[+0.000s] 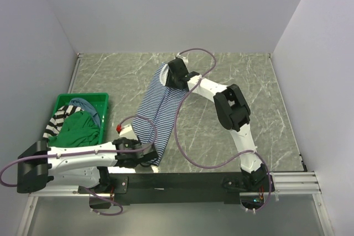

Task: Fold and stack the tank tops
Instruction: Fold the tank top

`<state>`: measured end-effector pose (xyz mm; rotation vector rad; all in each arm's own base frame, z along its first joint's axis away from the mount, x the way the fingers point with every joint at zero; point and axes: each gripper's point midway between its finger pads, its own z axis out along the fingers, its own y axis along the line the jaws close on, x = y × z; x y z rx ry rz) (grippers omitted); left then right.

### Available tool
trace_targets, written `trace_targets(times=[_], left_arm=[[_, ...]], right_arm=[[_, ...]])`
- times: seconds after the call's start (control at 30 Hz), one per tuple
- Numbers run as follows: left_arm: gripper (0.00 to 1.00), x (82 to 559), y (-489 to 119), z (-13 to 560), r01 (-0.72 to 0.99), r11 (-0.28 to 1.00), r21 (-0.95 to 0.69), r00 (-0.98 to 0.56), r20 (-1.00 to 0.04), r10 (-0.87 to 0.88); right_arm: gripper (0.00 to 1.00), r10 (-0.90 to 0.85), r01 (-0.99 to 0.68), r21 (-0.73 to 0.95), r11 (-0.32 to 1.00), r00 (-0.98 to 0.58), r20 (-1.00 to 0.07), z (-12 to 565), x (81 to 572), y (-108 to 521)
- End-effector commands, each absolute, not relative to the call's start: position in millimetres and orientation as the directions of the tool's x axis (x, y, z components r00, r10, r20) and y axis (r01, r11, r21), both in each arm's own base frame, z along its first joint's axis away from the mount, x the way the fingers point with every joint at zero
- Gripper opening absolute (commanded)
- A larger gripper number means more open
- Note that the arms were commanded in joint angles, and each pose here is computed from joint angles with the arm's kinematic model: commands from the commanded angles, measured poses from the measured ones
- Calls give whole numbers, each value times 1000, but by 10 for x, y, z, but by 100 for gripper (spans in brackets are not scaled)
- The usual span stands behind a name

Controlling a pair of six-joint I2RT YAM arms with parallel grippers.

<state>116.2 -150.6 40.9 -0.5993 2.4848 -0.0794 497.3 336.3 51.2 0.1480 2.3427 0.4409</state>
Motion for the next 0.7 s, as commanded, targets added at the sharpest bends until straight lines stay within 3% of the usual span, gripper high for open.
trace_targets(times=[0.0,0.33,0.5,0.67], left_arm=[[39,1278,-1610,723,-379,890,-255,-702,-547,-456],[37,1492,-2174,1189,-187,903,-387,-714,-578,-395],[34,1633,-2295,999,-189,911,-366,-737,-561,-378],[34,1805,-2282,756,-168,921,-351,-768,-540,-345]], right_arm=[[46,269,-96,421,902,-640,-720,1137,5118,3464],[49,359,11,430,903,-567,-741,1606,5163,2868],[46,401,101,428,898,-587,-704,1396,5127,2387],[45,359,83,396,915,-616,-701,1152,5057,2316]])
